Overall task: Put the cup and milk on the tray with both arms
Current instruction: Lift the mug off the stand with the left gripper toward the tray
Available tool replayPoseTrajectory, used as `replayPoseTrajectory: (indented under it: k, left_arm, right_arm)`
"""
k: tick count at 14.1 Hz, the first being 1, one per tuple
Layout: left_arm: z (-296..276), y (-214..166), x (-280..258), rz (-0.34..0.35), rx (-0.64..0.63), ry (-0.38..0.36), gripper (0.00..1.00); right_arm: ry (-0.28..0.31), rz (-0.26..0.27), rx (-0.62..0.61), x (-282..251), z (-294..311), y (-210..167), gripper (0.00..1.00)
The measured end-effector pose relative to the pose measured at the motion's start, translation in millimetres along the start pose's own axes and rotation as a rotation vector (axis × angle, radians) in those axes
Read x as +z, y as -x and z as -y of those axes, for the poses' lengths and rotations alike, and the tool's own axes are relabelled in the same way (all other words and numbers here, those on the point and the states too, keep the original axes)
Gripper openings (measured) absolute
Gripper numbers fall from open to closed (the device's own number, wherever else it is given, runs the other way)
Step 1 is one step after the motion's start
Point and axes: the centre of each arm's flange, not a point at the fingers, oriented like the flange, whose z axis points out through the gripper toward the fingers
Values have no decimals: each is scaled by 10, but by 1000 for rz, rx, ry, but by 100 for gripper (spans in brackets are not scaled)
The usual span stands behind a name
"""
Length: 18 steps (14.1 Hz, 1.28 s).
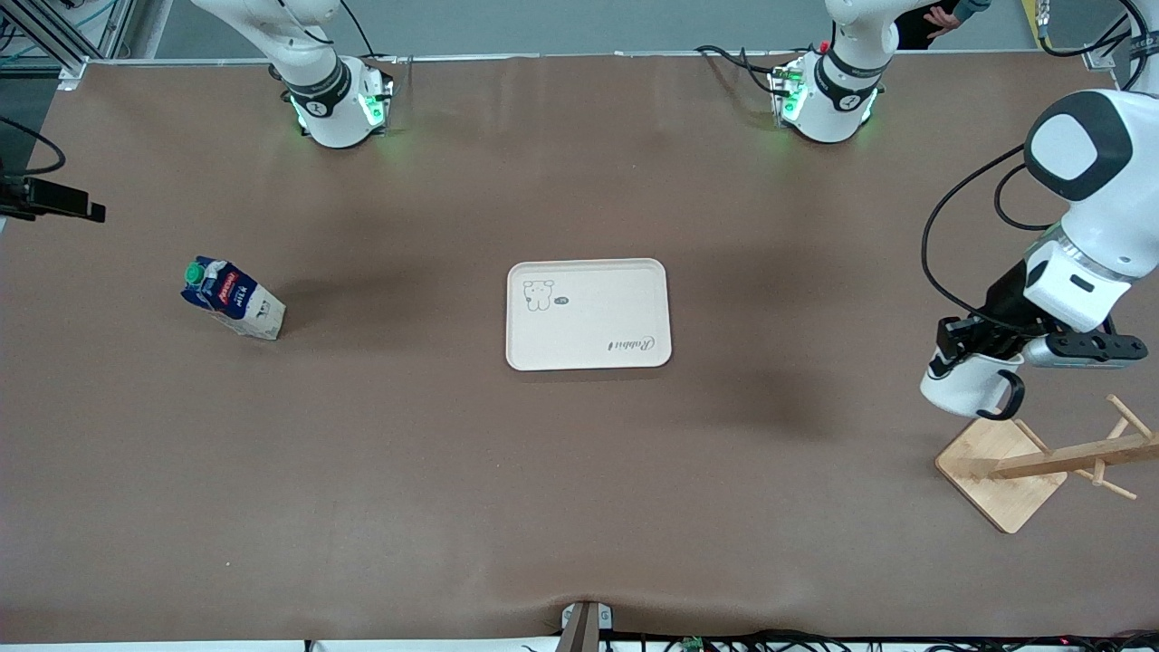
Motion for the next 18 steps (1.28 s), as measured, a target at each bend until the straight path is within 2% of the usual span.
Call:
replayPoseTrajectory:
  k: [5, 11, 18]
  left_arm:
    - [-328, 118, 120, 56, -35, -88, 7]
    - [-804, 253, 293, 126, -79, -111, 7]
    - [-1358, 490, 642, 249, -104, -115, 7]
  right_arm:
    - [-7, 59, 5, 245, -131, -189, 100]
    - [-31, 68, 58, 309, -468, -175, 100]
    - [-78, 94, 129, 506, -926, -184, 100]
